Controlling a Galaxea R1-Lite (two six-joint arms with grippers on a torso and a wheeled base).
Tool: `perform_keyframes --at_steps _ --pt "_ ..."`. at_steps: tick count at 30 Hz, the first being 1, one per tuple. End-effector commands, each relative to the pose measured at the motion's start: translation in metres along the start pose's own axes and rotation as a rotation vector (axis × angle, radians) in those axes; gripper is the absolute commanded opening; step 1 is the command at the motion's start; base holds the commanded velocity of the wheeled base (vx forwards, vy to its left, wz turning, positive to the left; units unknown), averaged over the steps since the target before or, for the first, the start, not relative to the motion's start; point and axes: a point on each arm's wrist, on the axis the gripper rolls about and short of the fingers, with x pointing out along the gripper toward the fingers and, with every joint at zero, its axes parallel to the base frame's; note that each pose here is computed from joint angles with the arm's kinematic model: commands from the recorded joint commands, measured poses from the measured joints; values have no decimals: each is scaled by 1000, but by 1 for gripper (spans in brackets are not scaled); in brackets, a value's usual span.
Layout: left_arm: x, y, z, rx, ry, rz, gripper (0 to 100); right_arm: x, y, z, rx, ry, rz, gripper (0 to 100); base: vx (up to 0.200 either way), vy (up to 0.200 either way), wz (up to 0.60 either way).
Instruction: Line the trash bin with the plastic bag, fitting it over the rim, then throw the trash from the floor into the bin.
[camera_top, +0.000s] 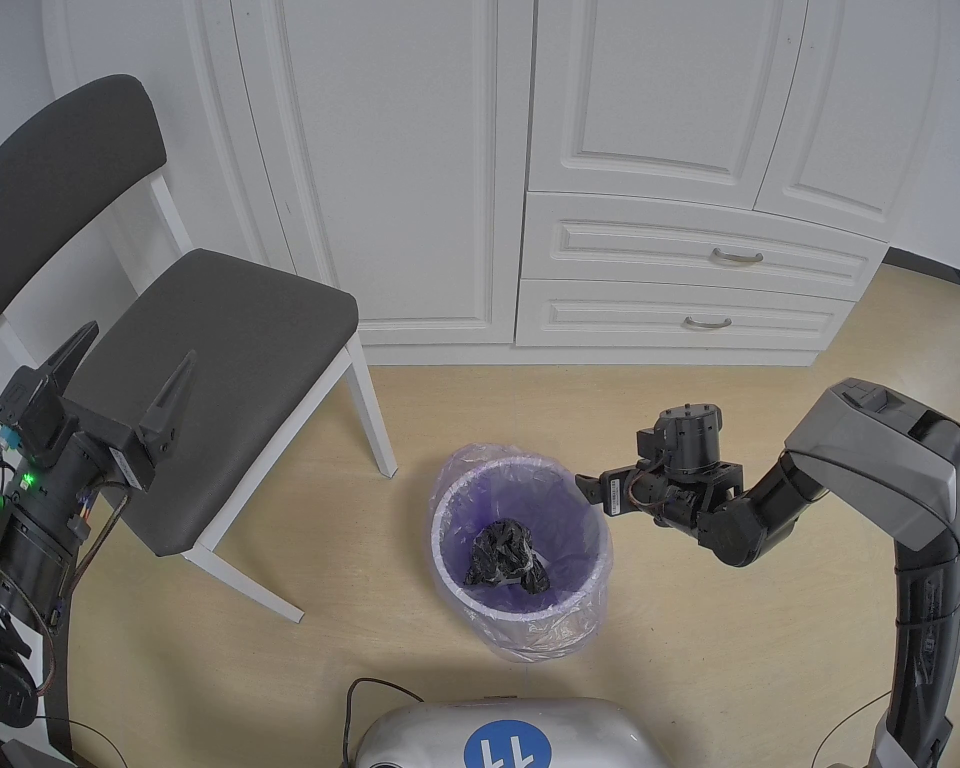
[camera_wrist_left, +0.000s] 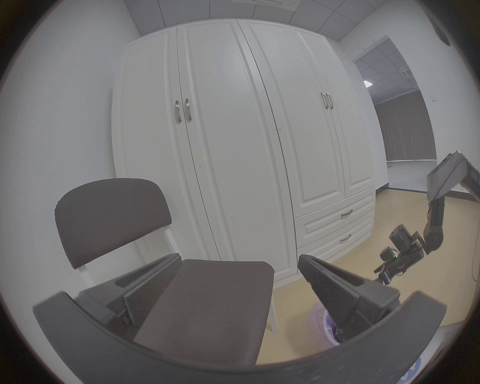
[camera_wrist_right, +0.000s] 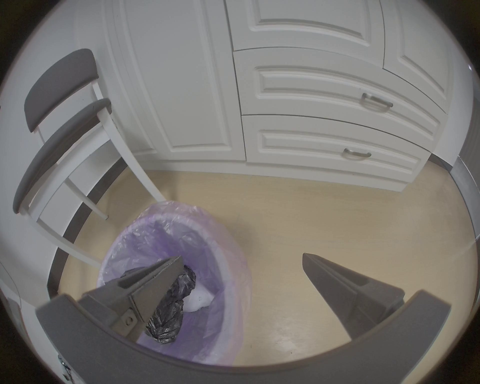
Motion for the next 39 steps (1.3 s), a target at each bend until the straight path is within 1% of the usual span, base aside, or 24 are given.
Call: perform_keyframes --at_steps 1,4,5,7,8,10,13,15,18,20,23,24,25,26,27,29,31,32,33,34,36,37,39 --pt "-1 -2 -5 2 19 -8 100 -26 -9 30 21 -81 -11 100 0 0 0" --pt "-2 -3 -9 1 40 -11 100 -49 -17 51 42 -141 -31 100 0 0 0" --pt "-2 -3 -9 0 43 -12 100 -52 -18 53 44 -148 -33 100 0 0 0" --pt "-4 -4 -14 -13 66 -14 100 -80 -32 72 73 -233 -61 100 0 0 0" --pt "-4 -4 -14 -13 66 -14 100 -80 -32 72 73 -233 -61 100 0 0 0" --pt "-10 -4 -19 -27 83 -14 100 -120 -48 83 111 -331 -88 100 0 0 0" --pt "-9 1 -19 -25 80 11 100 -149 -65 83 131 -388 -131 100 0 0 0" --pt "-4 5 -18 -19 80 35 100 -164 -72 80 138 -410 -153 100 0 0 0" --pt "8 14 -14 -33 62 74 100 -184 -75 76 128 -406 -158 100 0 0 0" --pt "22 20 -12 -62 41 77 100 -195 -75 80 119 -409 -160 100 0 0 0" --pt "34 28 -2 -64 -10 92 100 -209 -77 97 101 -441 -174 100 0 0 0" --pt "34 28 -2 -64 -10 92 100 -209 -77 97 101 -441 -174 100 0 0 0" --pt "43 36 8 -56 -25 103 100 -217 -80 116 102 -472 -180 100 0 0 0" --pt "45 38 10 -53 -24 107 100 -218 -80 121 104 -481 -181 100 0 0 0" --pt "51 44 19 -46 -20 106 100 -221 -83 137 110 -501 -197 100 0 0 0" --pt "59 52 28 -41 -4 108 100 -227 -85 154 114 -531 -206 100 0 0 0" --pt "68 62 41 -45 19 126 100 -237 -86 176 114 -580 -206 100 0 0 0" --pt "71 64 46 -55 24 131 100 -240 -86 184 115 -595 -207 100 0 0 0" --pt "71 65 47 -59 25 131 100 -241 -87 186 115 -600 -209 100 0 0 0" --pt "75 67 52 -79 36 130 100 -245 -90 197 117 -625 -219 100 0 0 0" --pt "77 68 54 -86 48 132 100 -247 -91 204 117 -642 -221 100 0 0 0" --pt "79 69 56 -88 74 135 100 -249 -92 213 118 -664 -223 100 0 0 0" --pt "80 71 56 -85 101 136 100 -248 -93 217 118 -662 -225 100 0 0 0"
